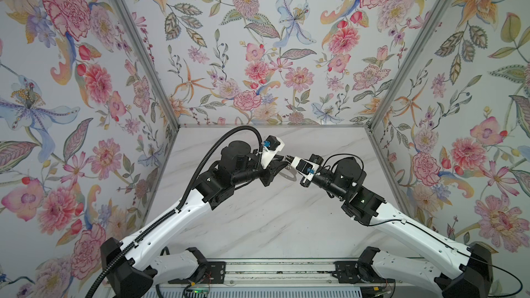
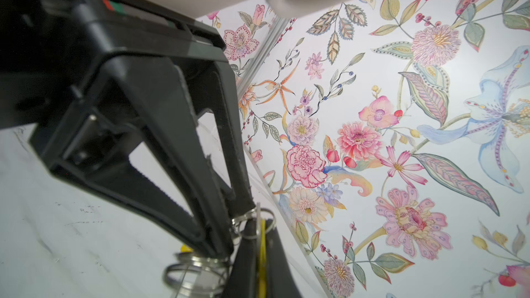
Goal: Remove the keys from the keyring
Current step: 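Hold the split ring with both grippers, plate hanging below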
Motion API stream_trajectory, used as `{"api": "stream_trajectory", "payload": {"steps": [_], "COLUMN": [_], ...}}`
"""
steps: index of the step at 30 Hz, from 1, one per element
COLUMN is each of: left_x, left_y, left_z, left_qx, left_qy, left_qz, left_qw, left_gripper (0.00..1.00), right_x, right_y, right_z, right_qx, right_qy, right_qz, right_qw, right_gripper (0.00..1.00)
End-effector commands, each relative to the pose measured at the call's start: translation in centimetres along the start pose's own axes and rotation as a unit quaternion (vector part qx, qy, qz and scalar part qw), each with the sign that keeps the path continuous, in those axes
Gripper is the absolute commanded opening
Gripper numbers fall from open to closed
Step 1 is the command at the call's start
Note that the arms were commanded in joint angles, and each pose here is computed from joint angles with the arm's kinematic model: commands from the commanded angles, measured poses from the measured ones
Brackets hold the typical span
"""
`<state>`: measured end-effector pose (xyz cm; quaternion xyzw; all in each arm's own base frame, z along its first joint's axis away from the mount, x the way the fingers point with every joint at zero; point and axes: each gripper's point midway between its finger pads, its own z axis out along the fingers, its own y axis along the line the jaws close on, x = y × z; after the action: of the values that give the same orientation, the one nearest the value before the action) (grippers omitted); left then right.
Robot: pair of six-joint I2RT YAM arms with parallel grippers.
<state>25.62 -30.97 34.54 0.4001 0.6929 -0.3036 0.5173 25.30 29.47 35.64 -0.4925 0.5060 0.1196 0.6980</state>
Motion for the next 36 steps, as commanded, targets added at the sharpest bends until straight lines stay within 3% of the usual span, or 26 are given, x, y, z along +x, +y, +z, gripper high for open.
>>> {"api": "stream_trajectory", "payload": {"steps": [1,9,15,27,36], "left_x": [0.8,-0.8,-1.3,-2.3,-5.0], "left_y": [0.7,0.9,1.4,1.7,0.6], "left_z": [0.3,-0.7,-1.6,-2.6,-4.2], "left_qx": [-0.021,-0.036,-0.057,-0.071,-0.06], "left_qy": [0.021,-0.005,-0.006,-0.012,-0.081], "left_qz": [0.003,0.031,0.05,0.099,0.139], "left_qw": [1.0,0.999,0.997,0.992,0.985], "left_gripper": [0.25,0.06,0.0,0.0,0.0], "right_x": [-2.7,-2.7,-2.5,-3.2,-1.6], "right_y": [-0.9,-0.9,-1.1,-0.4,0.6], "right_z": [-0.4,-0.7,-0.7,-0.8,-0.3], "right_qx": [0.014,0.016,0.019,0.012,0.007], "right_qy": [-0.044,-0.04,-0.034,-0.034,-0.005], "right_qz": [-0.004,-0.007,-0.012,-0.03,-0.034], "right_qw": [0.999,0.999,0.999,0.999,0.999], "right_gripper": [0.0,0.0,0.0,0.0,0.0]}}
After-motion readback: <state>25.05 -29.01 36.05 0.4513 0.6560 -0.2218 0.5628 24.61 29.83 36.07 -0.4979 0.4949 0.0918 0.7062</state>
